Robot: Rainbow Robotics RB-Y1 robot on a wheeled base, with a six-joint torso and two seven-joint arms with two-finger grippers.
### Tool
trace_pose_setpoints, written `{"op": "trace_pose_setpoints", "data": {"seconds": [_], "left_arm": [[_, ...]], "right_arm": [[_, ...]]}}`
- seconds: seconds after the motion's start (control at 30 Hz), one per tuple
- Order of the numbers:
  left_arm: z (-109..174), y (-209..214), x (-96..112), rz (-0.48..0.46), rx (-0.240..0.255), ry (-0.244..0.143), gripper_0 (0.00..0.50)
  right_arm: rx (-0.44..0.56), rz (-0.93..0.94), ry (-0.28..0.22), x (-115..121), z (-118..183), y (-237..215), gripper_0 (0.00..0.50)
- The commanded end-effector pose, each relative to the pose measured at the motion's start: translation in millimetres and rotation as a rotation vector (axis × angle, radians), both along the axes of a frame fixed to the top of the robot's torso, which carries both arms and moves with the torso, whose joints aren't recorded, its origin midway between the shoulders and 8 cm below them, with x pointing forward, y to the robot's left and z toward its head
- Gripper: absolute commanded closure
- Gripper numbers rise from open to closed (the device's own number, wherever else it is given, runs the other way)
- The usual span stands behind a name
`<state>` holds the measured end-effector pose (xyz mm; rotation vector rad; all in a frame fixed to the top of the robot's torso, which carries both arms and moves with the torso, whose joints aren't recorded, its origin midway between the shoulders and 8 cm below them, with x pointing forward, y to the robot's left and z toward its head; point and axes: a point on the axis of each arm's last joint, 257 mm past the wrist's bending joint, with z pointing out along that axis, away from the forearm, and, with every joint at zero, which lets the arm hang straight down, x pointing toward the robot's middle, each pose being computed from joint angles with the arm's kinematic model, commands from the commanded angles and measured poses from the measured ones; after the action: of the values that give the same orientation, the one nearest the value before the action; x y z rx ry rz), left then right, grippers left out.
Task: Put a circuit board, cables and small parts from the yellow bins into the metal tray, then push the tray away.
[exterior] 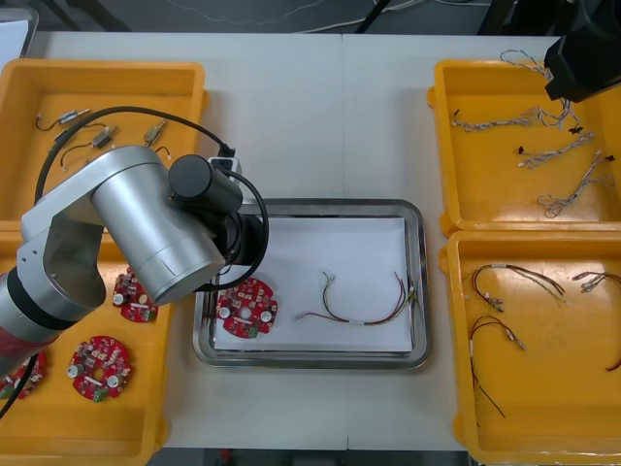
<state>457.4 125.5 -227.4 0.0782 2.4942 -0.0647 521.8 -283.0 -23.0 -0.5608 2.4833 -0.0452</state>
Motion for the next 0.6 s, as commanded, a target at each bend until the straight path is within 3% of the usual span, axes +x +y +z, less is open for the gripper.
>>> {"op": "trace_pose_setpoints", "data": {"seconds": [0.03, 0.17, 0.6], "left_arm": [[14, -32, 3, 0.011, -0.094, -0.035, 0.500], [11, -43, 1, 0.020, -0.139, -0.034, 0.500], [5, -44, 8, 0.022, -0.140, -0.051, 0.500]], "right_arm": [[-0.040, 0.069, -0.056, -17, 10, -4, 0.500], [-0.070, 0.122, -0.080, -29, 5, 6, 0.500], [-0.120, 0.251, -0.103, -64, -14, 32, 0.500]]}}
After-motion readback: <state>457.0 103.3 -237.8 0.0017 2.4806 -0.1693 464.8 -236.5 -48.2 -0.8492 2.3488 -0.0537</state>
